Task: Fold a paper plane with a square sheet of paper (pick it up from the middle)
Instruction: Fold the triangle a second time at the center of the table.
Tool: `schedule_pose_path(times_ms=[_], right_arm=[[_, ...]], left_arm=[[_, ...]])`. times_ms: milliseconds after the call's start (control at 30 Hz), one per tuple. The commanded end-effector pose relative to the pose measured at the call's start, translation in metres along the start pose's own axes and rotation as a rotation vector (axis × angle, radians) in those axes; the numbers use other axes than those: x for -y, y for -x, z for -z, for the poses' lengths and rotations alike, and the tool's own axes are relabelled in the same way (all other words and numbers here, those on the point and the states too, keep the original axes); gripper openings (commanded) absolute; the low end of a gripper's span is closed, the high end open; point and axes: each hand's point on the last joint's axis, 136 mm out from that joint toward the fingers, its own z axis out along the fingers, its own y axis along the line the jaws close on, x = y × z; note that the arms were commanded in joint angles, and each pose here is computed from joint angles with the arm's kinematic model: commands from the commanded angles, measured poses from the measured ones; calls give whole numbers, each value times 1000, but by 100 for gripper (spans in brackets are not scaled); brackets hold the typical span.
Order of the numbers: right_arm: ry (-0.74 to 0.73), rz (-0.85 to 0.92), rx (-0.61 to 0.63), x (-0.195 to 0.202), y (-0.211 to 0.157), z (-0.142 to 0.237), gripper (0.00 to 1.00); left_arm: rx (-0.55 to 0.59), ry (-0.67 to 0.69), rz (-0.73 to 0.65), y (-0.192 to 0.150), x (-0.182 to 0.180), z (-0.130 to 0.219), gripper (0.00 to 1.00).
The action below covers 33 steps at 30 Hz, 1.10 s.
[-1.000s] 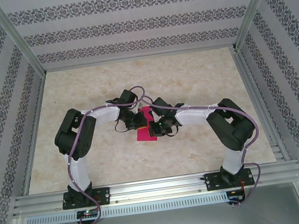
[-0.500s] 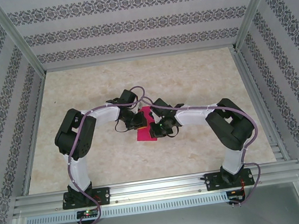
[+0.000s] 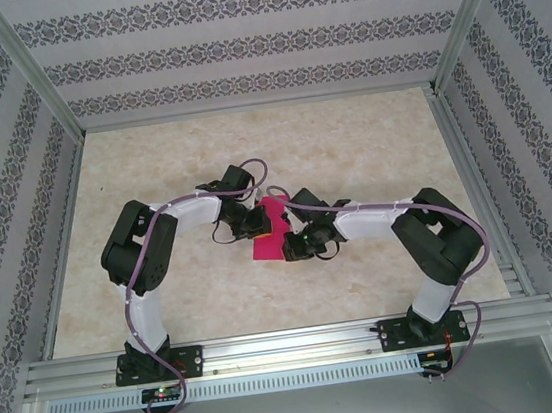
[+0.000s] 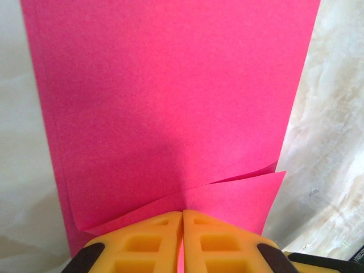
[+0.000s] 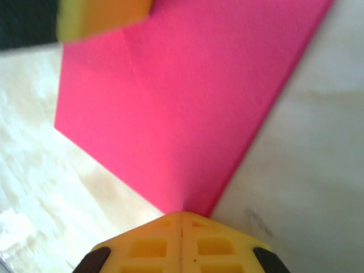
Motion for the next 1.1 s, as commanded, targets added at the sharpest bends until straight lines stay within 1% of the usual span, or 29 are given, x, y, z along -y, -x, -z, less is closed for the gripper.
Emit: schedule_pose_path(times_ms=[0, 67, 167, 233, 400, 567, 700, 900, 967, 1067], right_arm=[[-40, 0, -37, 7, -15, 12, 6], [-20, 7, 43, -3, 5, 25, 6], [6, -1, 121, -13, 28, 34, 7], [11, -12, 137, -17, 39, 31, 7], [28, -31, 130, -23, 53, 14, 7], [1, -42, 95, -17, 49, 0, 6], [-41, -63, 54, -1, 33, -7, 6], [-58, -80, 7, 12, 8, -9, 6], [-61, -82, 1, 14, 4, -9, 5], [-68, -89, -3, 16, 3, -11, 5]], left_arm=[[-74, 210, 63, -28, -56, -22, 11], [-74, 205, 64, -28, -55, -22, 11], [-72, 199, 61, -27, -53, -21, 11], [-69, 195, 60, -26, -52, -21, 11], [-69, 193, 60, -26, -51, -21, 11], [-68, 187, 60, -25, -50, -21, 11], [-67, 186, 58, -24, -49, -21, 11], [-60, 177, 47, -21, -44, -19, 11], [-50, 156, 36, -17, -38, -17, 11], [-24, 66, 11, -10, -16, -10, 12]])
